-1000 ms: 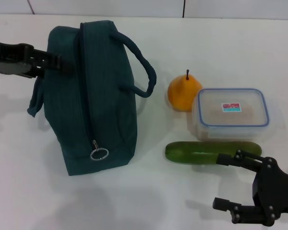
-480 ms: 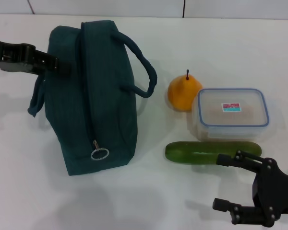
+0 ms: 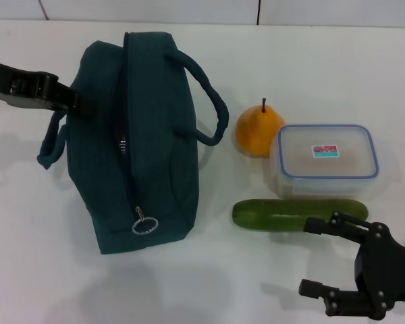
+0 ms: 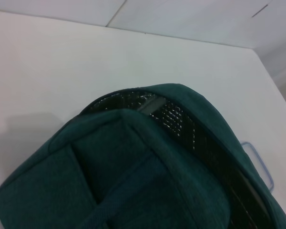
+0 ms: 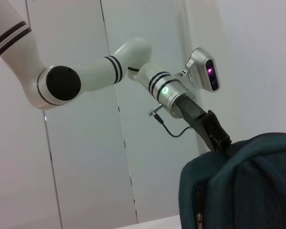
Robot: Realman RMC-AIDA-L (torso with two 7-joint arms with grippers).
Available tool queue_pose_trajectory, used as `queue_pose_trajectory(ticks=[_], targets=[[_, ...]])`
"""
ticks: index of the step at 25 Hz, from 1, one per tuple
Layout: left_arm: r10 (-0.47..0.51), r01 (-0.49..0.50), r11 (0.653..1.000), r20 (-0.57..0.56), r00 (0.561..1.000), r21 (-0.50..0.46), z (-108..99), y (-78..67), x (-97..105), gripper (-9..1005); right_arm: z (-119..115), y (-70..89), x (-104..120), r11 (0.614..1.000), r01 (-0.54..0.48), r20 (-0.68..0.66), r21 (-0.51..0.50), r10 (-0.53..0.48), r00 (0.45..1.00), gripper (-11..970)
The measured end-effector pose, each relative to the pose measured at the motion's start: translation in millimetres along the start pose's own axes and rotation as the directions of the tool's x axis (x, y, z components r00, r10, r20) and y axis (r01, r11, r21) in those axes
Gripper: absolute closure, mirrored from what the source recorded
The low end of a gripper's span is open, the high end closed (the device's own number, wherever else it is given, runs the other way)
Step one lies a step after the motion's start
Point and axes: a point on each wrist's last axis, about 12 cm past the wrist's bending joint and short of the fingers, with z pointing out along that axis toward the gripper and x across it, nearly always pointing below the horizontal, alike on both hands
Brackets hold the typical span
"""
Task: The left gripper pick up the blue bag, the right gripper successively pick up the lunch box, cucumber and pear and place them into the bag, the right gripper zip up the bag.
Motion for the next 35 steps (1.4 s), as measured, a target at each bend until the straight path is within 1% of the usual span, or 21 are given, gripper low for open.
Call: queue_pose_trajectory(ticks=[1, 4, 8, 10, 13, 15, 16, 17, 18, 19, 21, 22, 24, 26, 27, 29, 30, 33, 34, 35], targets=[[0.001, -0.001, 1.000, -0.002, 1.000, 0.000, 0, -0.4, 0, 757, 0, 0.0, 0, 1.000, 0.000, 0.000, 0.000, 0.000, 1.000, 127], [-0.002, 0.002, 1.000, 0.003, 1.000, 0.004, 0, -0.8, -1, 949, 0, 0.1, 0, 1.000, 0.000, 0.002, 0.002, 0.000, 1.000, 128], [0.002, -0.002, 1.000, 0.015, 1.000, 0.025, 0, -3.0, -2, 946, -1, 2.0, -3, 1.000, -0.014, 0.055, 0.023, 0.013, 0.998, 128], [0.004, -0.005, 0.999, 0.019, 1.000, 0.045, -1, -4.5, -1, 945, -3, 3.8, -5, 0.997, -0.036, 0.115, 0.063, 0.028, 0.993, 128], [0.006, -0.008, 0.998, 0.026, 1.000, 0.066, -1, -6.1, -1, 947, -9, 7.3, -8, 0.983, -0.088, 0.246, 0.161, 0.046, 0.968, 128], [0.007, -0.010, 0.996, 0.038, 0.999, 0.088, -3, -7.8, 0, 948, -14, 9.9, -10, 0.964, -0.134, 0.336, 0.228, 0.051, 0.940, 129], [0.005, -0.009, 0.995, 0.045, 0.999, 0.099, -4, -8.6, 0, 949, -20, 11.6, -11, 0.946, -0.180, 0.394, 0.271, 0.062, 0.917, 129], [0.004, -0.010, 0.994, 0.052, 0.999, 0.111, -5, -9.5, -1, 950, -23, 11.9, -11, 0.932, -0.217, 0.428, 0.290, 0.077, 0.901, 129], [0.004, -0.010, 0.993, 0.055, 0.998, 0.115, -6, -9.8, -1, 952, -29, 12.1, -11, 0.904, -0.286, 0.485, 0.318, 0.104, 0.868, 129], [0.005, -0.011, 0.993, 0.057, 0.998, 0.117, -7, -10.2, -1, 953, -33, 12.7, -11, 0.885, -0.330, 0.516, 0.328, 0.125, 0.847, 129], [0.007, -0.014, 0.993, 0.058, 0.998, 0.118, -8, -10.5, -1, 954, -42, 13.7, -9, 0.831, -0.439, 0.598, 0.342, 0.168, 0.784, 129], [0.007, -0.014, 0.993, 0.058, 0.998, 0.118, -8, -10.5, -1, 954, -46, 13.8, -9, 0.807, -0.483, 0.633, 0.339, 0.185, 0.752, 129], [0.008, -0.015, 0.992, 0.060, 0.998, 0.122, -9, -10.8, -1, 954, -55, 13.8, -7, 0.748, -0.584, 0.706, 0.316, 0.226, 0.671, 129], [0.007, -0.015, 0.991, 0.062, 0.998, 0.131, -9, -11.6, -1, 954, -61, 13.1, -5, 0.696, -0.659, 0.750, 0.285, 0.266, 0.605, 130], [0.005, -0.014, 0.990, 0.064, 0.998, 0.138, -9, -12.3, -2, 954, -63, 12.0, -2, 0.658, -0.706, 0.770, 0.262, 0.298, 0.564, 130], [0.005, -0.015, 0.988, 0.067, 0.998, 0.152, -9, -13.9, -2, 955, -67, 8.9, 3, 0.584, -0.779, 0.794, 0.229, 0.351, 0.497, 130], [0.005, -0.016, 0.988, 0.068, 0.998, 0.156, -9, -14.5, -2, 955, -68, 6.2, 8, 0.533, -0.818, 0.801, 0.215, 0.382, 0.460, 130], [0.009, -0.019, 0.987, 0.067, 0.998, 0.158, -8, -15.7, -2, 955, -68, 0.2, 19, 0.403, -0.895, 0.813, 0.190, 0.446, 0.374, 130], [0.010, -0.020, 0.987, 0.065, 0.998, 0.158, -8, -16.0, -2, 955, -68, -1.2, 22, 0.372, -0.910, 0.815, 0.183, 0.460, 0.352, 130], [0.011, -0.021, 0.987, 0.065, 0.998, 0.158, -8, -16.1, -2, 955, -67, -2.8, 26, 0.330, -0.928, 0.817, 0.174, 0.478, 0.323, 130]])
